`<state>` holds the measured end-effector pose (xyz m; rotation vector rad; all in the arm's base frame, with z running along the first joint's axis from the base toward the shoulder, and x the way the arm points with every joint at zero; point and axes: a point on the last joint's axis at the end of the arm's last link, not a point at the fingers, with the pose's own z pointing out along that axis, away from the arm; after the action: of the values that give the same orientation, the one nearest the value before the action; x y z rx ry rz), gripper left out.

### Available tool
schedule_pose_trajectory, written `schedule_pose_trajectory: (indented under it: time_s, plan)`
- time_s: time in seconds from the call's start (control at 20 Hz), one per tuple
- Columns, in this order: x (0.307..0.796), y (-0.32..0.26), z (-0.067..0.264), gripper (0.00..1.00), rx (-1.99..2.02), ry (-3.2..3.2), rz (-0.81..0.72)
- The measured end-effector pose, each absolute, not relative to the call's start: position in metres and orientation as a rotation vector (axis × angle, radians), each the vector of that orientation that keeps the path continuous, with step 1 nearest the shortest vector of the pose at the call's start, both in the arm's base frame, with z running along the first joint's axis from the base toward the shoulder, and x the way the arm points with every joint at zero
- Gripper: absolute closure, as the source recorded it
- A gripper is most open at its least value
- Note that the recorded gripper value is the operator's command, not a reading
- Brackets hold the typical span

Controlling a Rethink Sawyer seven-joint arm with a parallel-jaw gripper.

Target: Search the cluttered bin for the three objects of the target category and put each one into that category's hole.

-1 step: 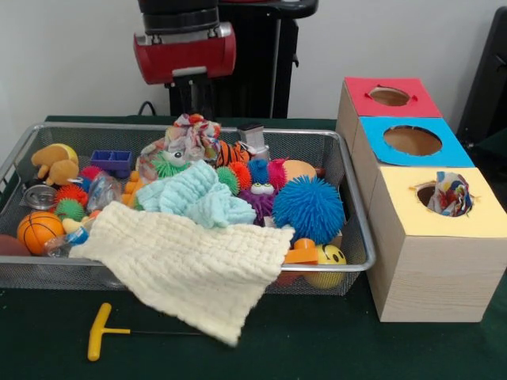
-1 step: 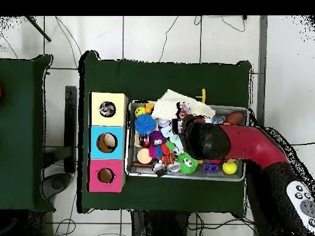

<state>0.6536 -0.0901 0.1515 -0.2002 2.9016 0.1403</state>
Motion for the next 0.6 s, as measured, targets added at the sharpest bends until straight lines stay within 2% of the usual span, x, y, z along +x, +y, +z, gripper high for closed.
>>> schedule_pose_trajectory:
  time_s: [0.6]
  plan:
    - [0.669,-0.065,0.214,1.0,-0.19,2.837,0.068]
